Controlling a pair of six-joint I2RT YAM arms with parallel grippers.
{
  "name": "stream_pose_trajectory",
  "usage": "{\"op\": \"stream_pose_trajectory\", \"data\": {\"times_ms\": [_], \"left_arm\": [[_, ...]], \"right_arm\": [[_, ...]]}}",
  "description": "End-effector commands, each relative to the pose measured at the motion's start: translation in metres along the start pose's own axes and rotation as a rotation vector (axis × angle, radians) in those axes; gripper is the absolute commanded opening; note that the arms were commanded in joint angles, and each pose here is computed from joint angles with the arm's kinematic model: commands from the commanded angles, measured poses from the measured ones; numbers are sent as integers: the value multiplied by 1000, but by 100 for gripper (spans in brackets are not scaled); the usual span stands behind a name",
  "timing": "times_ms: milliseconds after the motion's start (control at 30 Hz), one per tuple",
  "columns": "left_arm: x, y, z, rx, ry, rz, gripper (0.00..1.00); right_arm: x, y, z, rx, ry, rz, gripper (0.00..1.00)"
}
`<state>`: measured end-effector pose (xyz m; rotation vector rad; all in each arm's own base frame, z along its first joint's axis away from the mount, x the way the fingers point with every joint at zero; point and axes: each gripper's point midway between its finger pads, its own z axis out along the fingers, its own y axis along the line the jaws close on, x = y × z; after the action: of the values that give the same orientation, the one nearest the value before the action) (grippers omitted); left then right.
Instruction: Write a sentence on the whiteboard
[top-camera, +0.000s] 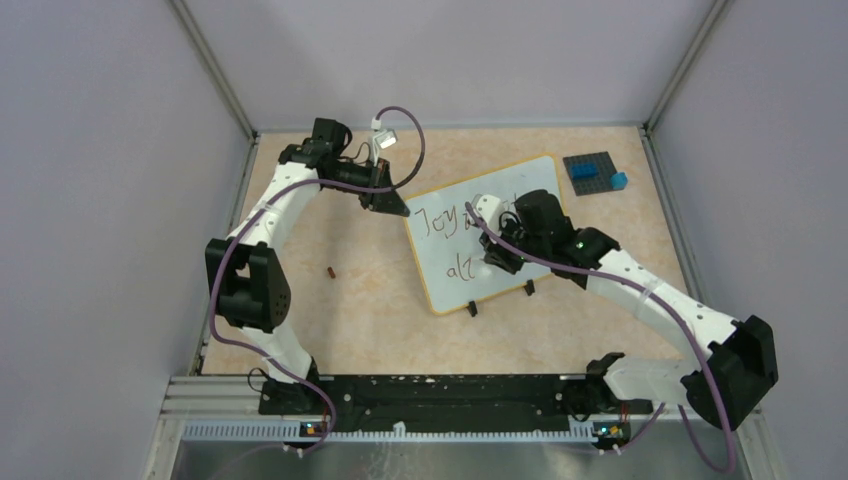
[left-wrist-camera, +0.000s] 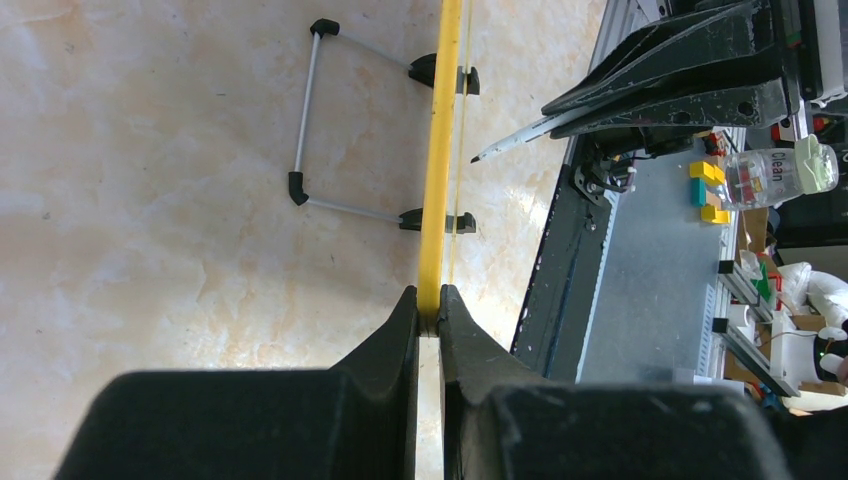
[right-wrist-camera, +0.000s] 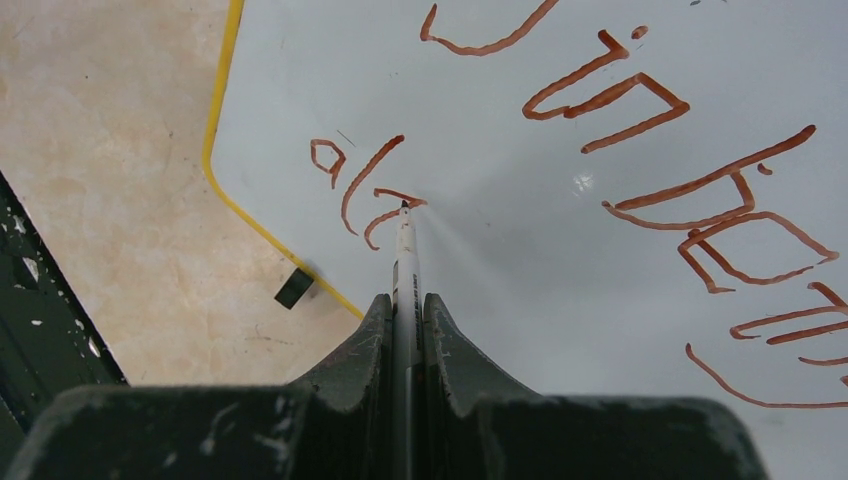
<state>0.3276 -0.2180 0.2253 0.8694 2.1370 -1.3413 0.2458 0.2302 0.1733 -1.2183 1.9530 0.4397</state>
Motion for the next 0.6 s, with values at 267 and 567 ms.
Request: {"op": "stream_pose_trajectory", "data": {"times_ms": [267, 567], "left_arm": [[-10, 2, 3, -4, -10, 62, 0], [-9, 3, 3, -7, -9, 61, 0]], "right_arm": [[-29, -8, 5, 18, -80, -8, 0], [-17, -11, 16, 32, -46, 7, 0]]}}
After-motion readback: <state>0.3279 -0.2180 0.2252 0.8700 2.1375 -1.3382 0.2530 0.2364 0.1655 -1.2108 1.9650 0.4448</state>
